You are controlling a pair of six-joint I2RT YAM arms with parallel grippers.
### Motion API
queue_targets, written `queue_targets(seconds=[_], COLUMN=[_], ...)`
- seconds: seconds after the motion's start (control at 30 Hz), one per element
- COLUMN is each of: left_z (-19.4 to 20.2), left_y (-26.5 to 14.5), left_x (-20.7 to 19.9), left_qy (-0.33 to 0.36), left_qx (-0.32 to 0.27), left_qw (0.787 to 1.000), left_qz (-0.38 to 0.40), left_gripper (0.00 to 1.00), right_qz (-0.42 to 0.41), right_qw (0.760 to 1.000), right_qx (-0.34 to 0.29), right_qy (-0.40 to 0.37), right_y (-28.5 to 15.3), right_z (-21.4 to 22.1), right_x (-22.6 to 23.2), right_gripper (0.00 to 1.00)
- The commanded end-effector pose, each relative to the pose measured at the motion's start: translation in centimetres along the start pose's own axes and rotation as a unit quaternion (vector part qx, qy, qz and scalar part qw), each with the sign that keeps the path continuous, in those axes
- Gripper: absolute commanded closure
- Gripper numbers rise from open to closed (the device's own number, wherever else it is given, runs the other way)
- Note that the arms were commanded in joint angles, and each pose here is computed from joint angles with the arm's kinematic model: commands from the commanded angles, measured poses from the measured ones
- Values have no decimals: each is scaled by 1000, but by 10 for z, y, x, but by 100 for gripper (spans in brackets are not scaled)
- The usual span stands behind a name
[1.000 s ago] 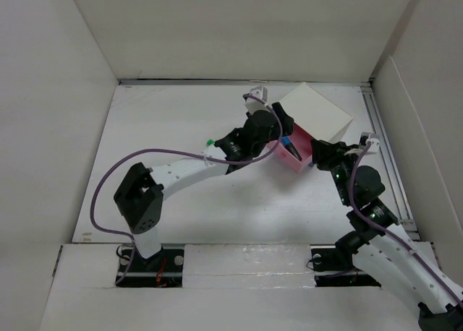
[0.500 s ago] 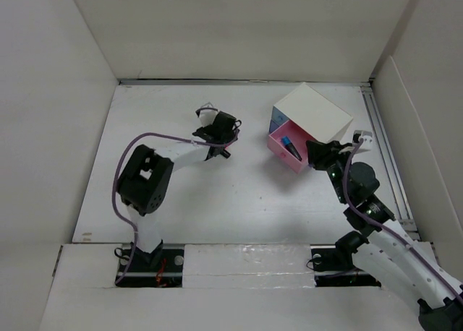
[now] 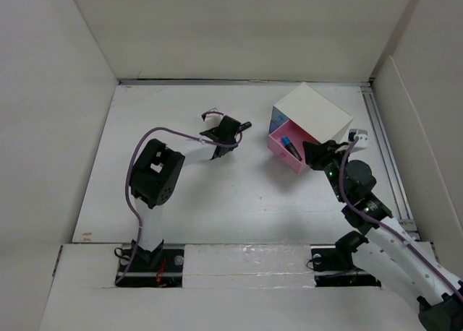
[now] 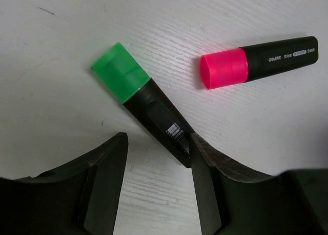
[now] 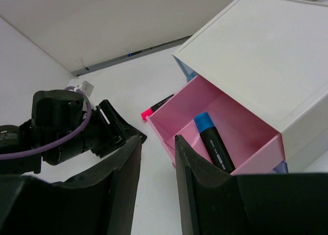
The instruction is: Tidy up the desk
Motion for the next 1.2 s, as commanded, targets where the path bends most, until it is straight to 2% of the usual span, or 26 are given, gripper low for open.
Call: queue_targets(seconds=[0.0, 0.13, 0.27, 0.43, 0.5, 0.57, 0.73, 0.83, 1.0, 1.17], left_z=[-9, -18, -26, -27, -24, -23, -21, -19, -26, -50], left_y=[4, 9, 14, 20, 23, 22, 17, 14, -8, -54], left_x=[2, 5, 3, -6, -2, 1, 15, 29, 30, 5], left_qy=[7, 5, 8, 22, 28, 30, 37, 45, 38, 15], left_qx=[-10, -19, -27, -24, -22, -20, -22, -25, -27, -44], left_qw=[1000, 1000, 999, 999, 999, 999, 998, 997, 999, 998], left_qz=[-13, -23, -26, -27, -35, -34, -43, -56, -28, 41], left_gripper=[53, 52, 46, 47, 52, 64, 81, 98, 100, 100], right_qz=[-14, -15, -16, -17, -16, -15, -14, -14, -13, -9], right_qw=[999, 999, 999, 999, 999, 999, 999, 999, 999, 999], right_qx=[-31, -30, -28, -28, -28, -30, -31, -32, -33, -33], right_qy=[12, 11, 12, 11, 12, 12, 13, 14, 15, 14], right_y=[1, 1, 2, 2, 2, 1, 1, 0, 0, 1], right_z=[-19, -19, -18, -17, -17, -18, -19, -19, -20, -19], right_x=[8, 9, 9, 10, 9, 9, 8, 8, 8, 7], right_gripper=[62, 61, 61, 62, 62, 61, 61, 62, 62, 61])
Point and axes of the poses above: each gripper's point midway between its finger pads, its own y axis out along the fingers, its own x axis along the line the jaws close on, z = x × y, the point moved 1 cm from there along -y, back along the fingers, and after that the axes turned 14 degrees about -y, right-handed, at the moved point
